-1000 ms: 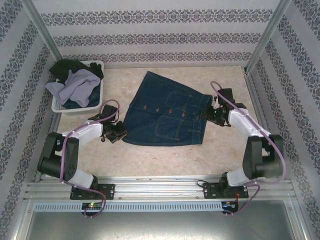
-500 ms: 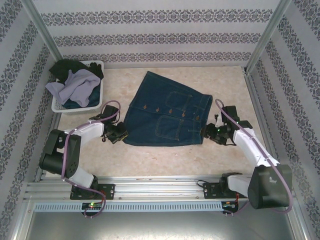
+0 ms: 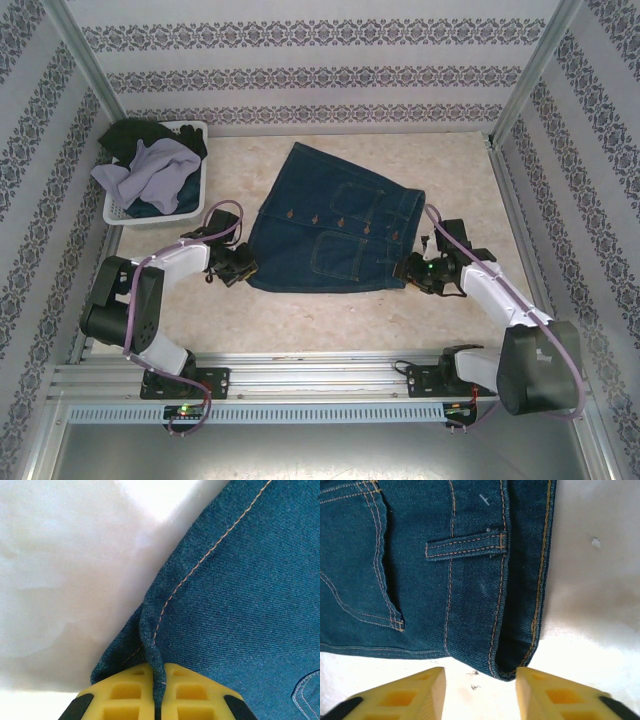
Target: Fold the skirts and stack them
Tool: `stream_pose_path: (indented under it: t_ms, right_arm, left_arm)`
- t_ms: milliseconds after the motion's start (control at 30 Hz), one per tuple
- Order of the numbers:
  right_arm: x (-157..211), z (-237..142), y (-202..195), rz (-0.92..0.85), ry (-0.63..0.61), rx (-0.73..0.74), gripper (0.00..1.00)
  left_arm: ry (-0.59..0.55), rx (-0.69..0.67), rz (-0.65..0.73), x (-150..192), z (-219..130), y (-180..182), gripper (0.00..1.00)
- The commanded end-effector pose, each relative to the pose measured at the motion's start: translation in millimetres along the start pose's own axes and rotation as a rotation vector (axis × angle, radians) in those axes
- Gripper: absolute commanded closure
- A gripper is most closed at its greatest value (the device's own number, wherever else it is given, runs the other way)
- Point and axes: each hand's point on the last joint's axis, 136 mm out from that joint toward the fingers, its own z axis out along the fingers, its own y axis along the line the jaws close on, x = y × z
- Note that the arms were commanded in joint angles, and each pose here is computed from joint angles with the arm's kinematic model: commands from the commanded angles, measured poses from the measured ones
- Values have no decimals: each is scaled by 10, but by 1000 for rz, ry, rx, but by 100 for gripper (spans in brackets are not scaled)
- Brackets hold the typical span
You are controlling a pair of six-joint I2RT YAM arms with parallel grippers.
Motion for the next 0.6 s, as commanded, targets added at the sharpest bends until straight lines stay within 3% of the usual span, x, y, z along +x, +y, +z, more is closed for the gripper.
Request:
stream_pose_path:
  t_ms: [0,200,467,567]
  right_arm:
    - [42,14,60,3,6,-24,62]
    - [-4,119,102,-10,28,-16,65]
    - [-233,269,-102,-35,-12,148,64]
    - [-244,361,-57,-37,13,121,64]
  left_arm:
    - [34,-8,10,77,91,26,100]
    - [28,-4,3,75,113,37,100]
    - [41,-7,-3,108,157,70,100]
    - [42,-10,-7,113,168,85,100]
